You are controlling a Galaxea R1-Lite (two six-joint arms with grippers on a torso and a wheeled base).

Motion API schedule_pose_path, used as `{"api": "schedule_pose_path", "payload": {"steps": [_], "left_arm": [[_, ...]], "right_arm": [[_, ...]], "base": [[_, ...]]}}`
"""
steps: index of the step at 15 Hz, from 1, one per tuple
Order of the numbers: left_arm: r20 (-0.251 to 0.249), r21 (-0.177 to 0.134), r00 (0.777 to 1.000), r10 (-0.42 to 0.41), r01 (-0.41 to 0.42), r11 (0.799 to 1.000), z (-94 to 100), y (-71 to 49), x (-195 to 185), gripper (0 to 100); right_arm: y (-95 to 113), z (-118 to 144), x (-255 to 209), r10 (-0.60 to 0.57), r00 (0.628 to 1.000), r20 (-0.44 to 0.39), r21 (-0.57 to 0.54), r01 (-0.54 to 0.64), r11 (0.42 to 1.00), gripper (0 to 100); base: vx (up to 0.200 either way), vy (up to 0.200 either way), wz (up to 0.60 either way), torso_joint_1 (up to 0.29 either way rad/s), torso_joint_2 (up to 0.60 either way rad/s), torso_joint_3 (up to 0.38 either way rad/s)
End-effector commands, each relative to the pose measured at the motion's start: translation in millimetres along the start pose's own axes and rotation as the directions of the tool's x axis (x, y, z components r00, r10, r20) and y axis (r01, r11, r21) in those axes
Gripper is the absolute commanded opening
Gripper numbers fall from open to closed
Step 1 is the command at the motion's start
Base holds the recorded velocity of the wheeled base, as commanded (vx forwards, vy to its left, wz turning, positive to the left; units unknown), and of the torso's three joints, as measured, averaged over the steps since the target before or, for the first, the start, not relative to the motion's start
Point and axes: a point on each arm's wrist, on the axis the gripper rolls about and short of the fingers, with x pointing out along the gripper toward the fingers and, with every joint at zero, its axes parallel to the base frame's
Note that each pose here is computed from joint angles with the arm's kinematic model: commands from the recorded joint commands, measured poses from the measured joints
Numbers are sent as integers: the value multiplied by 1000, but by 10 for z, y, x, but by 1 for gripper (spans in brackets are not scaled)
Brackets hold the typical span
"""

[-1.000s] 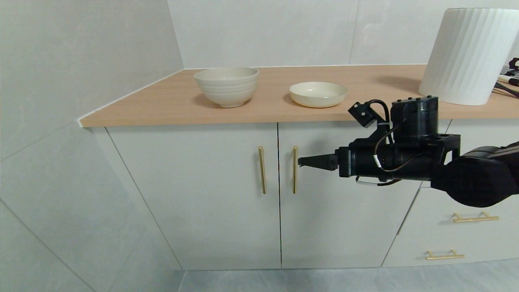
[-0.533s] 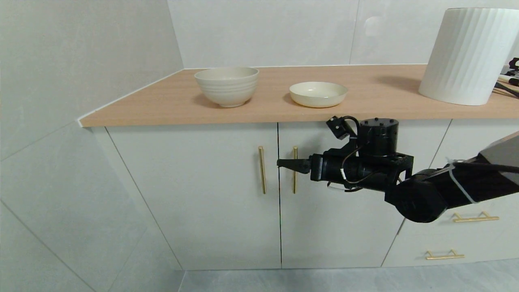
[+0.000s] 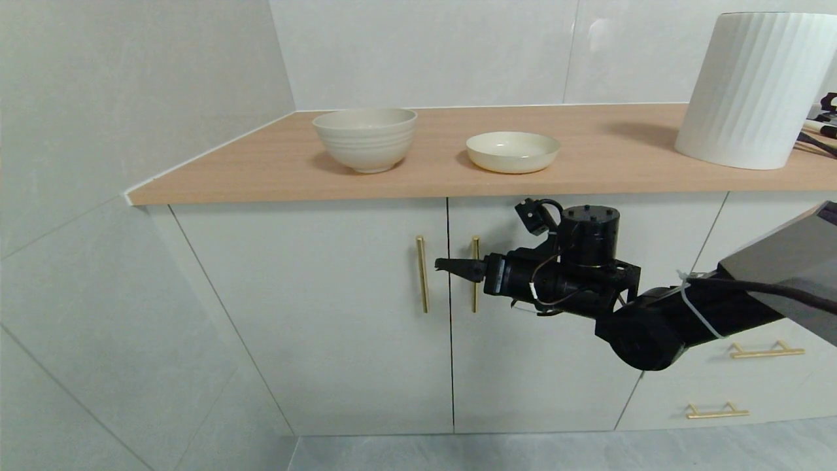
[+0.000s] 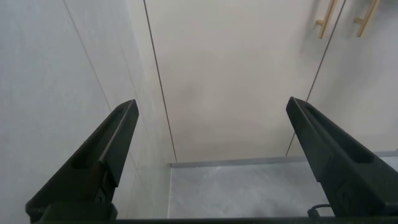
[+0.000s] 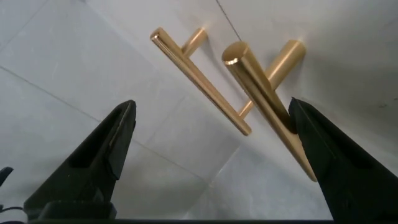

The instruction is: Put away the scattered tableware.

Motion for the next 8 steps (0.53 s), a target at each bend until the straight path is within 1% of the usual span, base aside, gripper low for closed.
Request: {"api": "schedule_pose_path", "payload": {"steps": [1,3,4,7,8], "left_arm": [[1,0,1000,0,0,1000,0,0,0,100],[1,0,1000,0,0,1000,0,0,0,100],[1,0,1000,0,0,1000,0,0,0,100],[1,0,1000,0,0,1000,0,0,0,100],[1,0,1000,0,0,1000,0,0,0,100]], "right_arm": [[37,-30,0,16,1000,-3,0,-16,1000,100],[76,-60,-47,21,1000,-16,3,-21,1000,100],[111,-96,-100,40,998,-38,8,-40,999,100],[144,-206,-227,189,980,-66,-17,-191,982,100],[145,-214,-233,203,977,-64,-22,-204,979,100]], "base": [[0,0,0,0,0,0],[0,0,0,0,0,0],[0,0,0,0,0,0],[0,0,0,0,0,0],[0,0,0,0,0,0]]}}
